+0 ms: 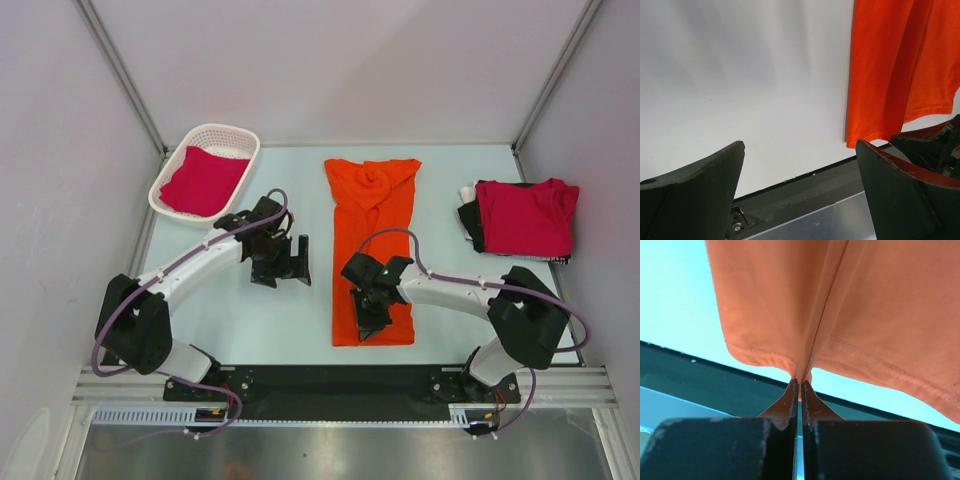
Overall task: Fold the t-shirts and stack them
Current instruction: Rotate the tshirt 90 degrees
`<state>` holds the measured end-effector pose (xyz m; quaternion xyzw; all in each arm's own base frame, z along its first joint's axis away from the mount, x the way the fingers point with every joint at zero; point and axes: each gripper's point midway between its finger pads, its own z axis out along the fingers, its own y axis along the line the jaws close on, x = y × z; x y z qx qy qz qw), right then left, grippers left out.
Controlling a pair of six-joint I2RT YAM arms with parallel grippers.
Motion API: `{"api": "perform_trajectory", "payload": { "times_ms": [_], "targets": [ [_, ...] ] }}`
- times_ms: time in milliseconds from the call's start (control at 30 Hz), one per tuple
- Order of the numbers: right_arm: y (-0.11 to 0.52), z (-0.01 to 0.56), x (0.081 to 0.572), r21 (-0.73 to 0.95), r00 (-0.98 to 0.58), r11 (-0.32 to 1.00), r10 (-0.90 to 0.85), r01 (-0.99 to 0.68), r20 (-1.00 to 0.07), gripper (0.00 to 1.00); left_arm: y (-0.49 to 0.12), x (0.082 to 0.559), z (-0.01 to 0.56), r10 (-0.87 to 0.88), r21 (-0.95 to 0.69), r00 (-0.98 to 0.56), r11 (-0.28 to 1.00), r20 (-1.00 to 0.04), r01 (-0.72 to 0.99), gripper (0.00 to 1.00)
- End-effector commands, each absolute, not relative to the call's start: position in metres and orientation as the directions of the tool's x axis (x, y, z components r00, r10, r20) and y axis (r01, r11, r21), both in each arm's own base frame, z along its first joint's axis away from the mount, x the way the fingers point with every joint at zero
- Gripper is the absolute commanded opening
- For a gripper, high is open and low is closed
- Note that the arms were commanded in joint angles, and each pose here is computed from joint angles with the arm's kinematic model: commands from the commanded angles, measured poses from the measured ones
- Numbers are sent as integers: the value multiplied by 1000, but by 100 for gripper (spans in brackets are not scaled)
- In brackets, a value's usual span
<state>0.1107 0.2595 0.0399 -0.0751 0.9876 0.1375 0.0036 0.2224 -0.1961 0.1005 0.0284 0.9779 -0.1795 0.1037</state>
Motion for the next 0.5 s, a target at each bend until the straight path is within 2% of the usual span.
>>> {"api": "perform_trajectory", "payload": {
  "times_ms": [0, 133, 200, 467],
  "targets": [
    [275, 76, 121, 334, -976, 919, -176, -211, -130, 0, -193, 223, 106, 33, -346, -967, 930, -252, 122, 98],
    [273, 92, 129, 333, -960, 910, -181, -246, -216, 0, -194, 224, 106, 29, -351, -968, 929, -248, 118, 98],
    [269, 95, 130, 329, -961, 916, -163, -231, -222, 0, -196, 225, 107, 31, -354, -968, 928, -248, 120, 98],
    [228, 64, 118, 221, -987, 969, -76, -106, -139, 0, -199, 227, 105, 37, -361, -970, 924, -241, 124, 98]
  ]
}}
